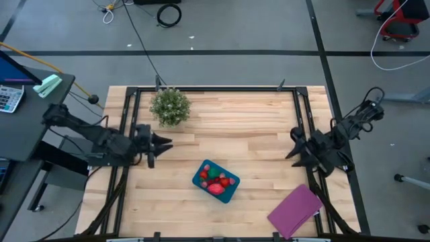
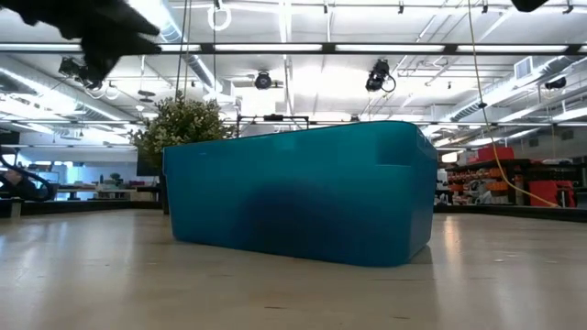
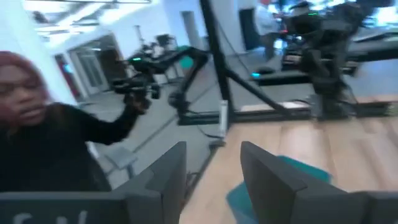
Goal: Pick and placing Produce into tupperware
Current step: Return to Home Position
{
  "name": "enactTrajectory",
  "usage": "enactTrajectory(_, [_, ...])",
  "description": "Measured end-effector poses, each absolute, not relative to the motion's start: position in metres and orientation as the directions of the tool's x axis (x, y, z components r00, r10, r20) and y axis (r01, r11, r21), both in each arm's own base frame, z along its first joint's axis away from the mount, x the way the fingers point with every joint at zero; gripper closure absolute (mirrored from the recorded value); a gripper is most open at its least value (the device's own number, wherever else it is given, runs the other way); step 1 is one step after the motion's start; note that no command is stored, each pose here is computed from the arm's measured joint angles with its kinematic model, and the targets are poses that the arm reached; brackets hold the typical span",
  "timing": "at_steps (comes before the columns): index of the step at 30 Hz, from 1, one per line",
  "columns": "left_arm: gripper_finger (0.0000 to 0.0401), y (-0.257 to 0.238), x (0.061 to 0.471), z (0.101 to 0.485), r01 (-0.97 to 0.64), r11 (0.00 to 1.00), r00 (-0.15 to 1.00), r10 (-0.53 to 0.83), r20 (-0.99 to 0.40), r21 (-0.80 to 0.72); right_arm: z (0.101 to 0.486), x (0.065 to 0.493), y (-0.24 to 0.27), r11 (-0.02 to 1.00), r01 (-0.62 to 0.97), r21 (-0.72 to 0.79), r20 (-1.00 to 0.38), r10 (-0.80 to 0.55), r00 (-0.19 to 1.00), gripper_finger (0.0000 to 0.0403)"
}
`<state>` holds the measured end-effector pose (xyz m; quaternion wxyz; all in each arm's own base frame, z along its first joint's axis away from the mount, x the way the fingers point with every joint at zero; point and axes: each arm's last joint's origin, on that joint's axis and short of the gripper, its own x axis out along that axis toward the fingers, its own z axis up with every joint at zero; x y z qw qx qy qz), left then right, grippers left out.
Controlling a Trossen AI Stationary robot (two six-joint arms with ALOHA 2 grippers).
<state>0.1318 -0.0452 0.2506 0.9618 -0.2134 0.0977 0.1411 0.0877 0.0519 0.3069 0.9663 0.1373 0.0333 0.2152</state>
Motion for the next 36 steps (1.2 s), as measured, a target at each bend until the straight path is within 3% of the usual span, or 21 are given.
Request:
enactTrajectory(4, [0.0272,-0.038,0.133,0.259,-0.192,0.924,0.980,0.166,-0.107,-0.332,0.297,0.078,0.046,0.849,-0.438,0.296,0.056,0.443,0.895,0.0243])
enactTrajectory(11, [0.0279,-0.013,0.126,0.276,-0.185,0.955,0.981,0.193,0.012,-0.231,0.287,0.068,0.039,0.869,-0.414,0.271,0.100,0.402,0.910,0.0243])
enactTrajectory(20, [0.0265,0.006,0.139,0.281,-0.125,0.965,0.987,0.146,0.075,-0.228,0.268,0.076,0.036,0.899,-0.307,0.311,0.063,0.303,0.951,0.0243])
enactTrajectory(29, [0.0272,0.027,0.153,0.276,-0.152,0.964,0.985,0.166,0.048,-0.218,0.250,0.088,0.035,0.860,-0.462,0.216,0.176,0.431,0.885,0.0243])
enactTrajectory(36, [0.0265,0.033,0.154,0.275,-0.145,0.970,0.987,0.156,0.041,-0.193,0.242,0.094,0.019,0.918,-0.292,0.270,0.098,0.275,0.956,0.0243])
